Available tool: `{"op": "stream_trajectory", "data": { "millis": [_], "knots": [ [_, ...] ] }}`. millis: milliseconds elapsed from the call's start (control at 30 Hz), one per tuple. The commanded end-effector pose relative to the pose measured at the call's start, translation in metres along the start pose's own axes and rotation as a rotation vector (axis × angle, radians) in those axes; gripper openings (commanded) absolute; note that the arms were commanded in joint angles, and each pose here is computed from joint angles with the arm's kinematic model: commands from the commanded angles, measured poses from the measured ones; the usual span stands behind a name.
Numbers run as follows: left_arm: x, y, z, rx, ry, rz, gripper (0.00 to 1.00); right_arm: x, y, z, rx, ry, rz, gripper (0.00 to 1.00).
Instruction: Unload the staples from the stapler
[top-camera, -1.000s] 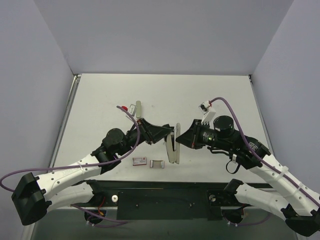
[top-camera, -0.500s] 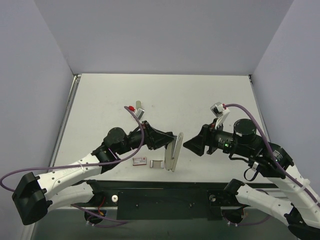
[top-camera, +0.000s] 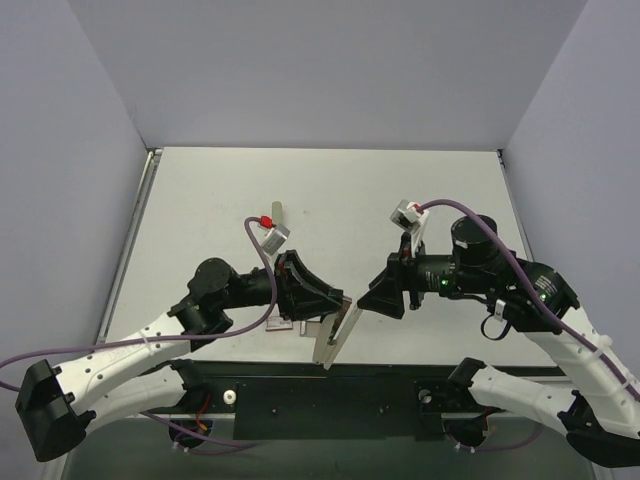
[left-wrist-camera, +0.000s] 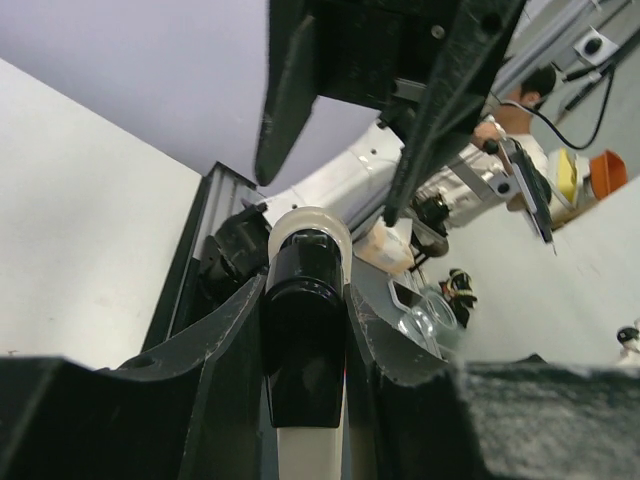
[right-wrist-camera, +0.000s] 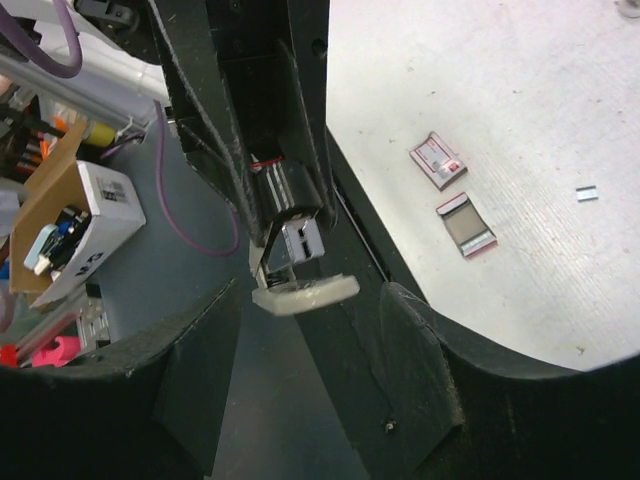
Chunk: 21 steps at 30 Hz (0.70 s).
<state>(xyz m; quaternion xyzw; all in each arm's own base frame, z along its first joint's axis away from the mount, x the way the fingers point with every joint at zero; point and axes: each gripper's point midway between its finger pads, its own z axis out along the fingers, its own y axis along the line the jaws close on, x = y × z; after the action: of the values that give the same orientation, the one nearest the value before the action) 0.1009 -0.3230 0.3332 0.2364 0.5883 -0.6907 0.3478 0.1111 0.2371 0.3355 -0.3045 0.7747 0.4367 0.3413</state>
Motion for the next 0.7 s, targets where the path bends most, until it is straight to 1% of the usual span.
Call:
{"op": "stream_trajectory", "data": {
  "millis": [0, 167, 300, 533, 667],
  "knots": [
    [-0.019, -0.059, -0.004, 0.204, 0.012, 0.113, 0.0, -0.007, 0.019, 0.004, -0.123, 0.038, -0.076, 0.52],
    [-0.012, -0.06, -0.007, 0.209, 0.044, 0.123, 0.0, -0.007, 0.03, 0.01, -0.195, 0.074, -0.096, 0.51],
    [-0.011, -0.056, -0.008, 0.189, 0.033, 0.127, 0.0, -0.001, 0.033, 0.017, -0.226, 0.11, -0.088, 0.45],
    [-0.012, -0.054, -0.008, 0.182, 0.029, 0.124, 0.0, 0.014, 0.041, 0.024, -0.268, 0.154, -0.096, 0.43],
    [-0.013, -0.055, -0.008, 0.182, 0.024, 0.129, 0.0, 0.021, 0.047, 0.027, -0.291, 0.176, -0.111, 0.4]
  ]
}}
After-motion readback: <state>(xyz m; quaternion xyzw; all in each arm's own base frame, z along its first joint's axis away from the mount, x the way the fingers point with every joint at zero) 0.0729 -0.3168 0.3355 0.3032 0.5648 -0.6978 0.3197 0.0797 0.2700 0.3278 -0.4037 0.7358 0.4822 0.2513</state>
